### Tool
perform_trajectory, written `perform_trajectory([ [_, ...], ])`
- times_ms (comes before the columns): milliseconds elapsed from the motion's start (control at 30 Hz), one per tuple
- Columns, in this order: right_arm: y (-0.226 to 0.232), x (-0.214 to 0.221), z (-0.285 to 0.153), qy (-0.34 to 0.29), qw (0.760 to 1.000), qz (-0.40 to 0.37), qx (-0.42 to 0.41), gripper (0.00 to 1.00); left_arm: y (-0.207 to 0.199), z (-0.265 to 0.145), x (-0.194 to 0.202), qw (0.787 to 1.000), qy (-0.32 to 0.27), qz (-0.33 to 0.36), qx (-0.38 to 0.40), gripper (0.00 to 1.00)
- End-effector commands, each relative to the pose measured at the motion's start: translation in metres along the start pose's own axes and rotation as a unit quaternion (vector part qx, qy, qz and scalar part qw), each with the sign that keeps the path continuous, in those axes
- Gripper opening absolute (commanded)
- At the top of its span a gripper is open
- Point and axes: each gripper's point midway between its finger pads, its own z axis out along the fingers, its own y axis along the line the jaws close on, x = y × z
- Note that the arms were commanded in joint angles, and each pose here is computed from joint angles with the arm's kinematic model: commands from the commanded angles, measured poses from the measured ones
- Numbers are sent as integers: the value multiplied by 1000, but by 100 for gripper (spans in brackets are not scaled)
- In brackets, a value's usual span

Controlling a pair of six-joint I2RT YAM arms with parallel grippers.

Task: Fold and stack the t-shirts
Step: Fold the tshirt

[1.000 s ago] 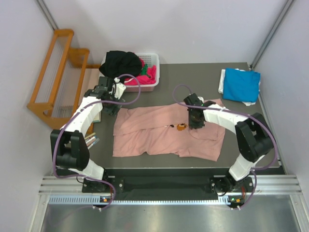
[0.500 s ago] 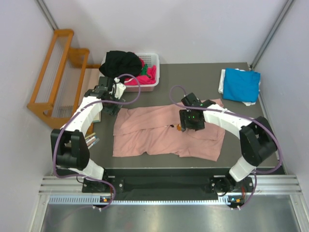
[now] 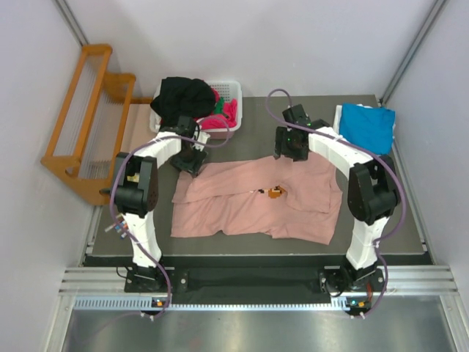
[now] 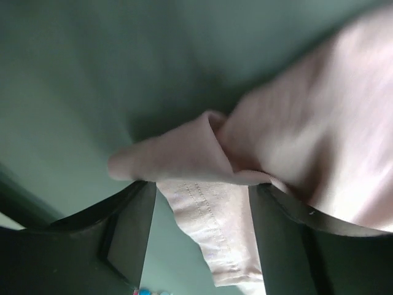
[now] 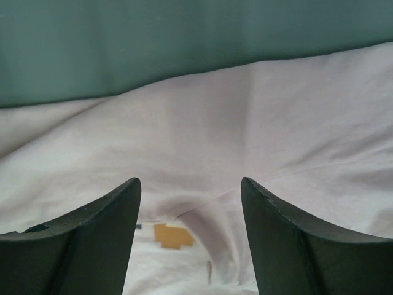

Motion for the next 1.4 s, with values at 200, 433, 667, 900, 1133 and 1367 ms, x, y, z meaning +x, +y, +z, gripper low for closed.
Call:
perform_trajectory([
  [200,-24,13,26,21,999,21,12,66,2,11,-33,998,-42,-42,16,65],
  [433,-48,22,36,36,998,43,15,65,47,19,11,996,-3,-82,-38,63],
  [667,-54,11,39,26,998,62,9,65,100,-1,71,989,23,-125,-82,61],
  [900,-47,2,33,18,997,69,-14,65,111,-31,65,986,-3,-150,-74,61],
  [1133,-54,10,42,26,997,74,-7,65,85,-72,23,990,-47,-118,-62,63],
  [1367,-52,15,61,40,995,87,-15,65,46,-123,-9,991,-104,-65,-50,66],
])
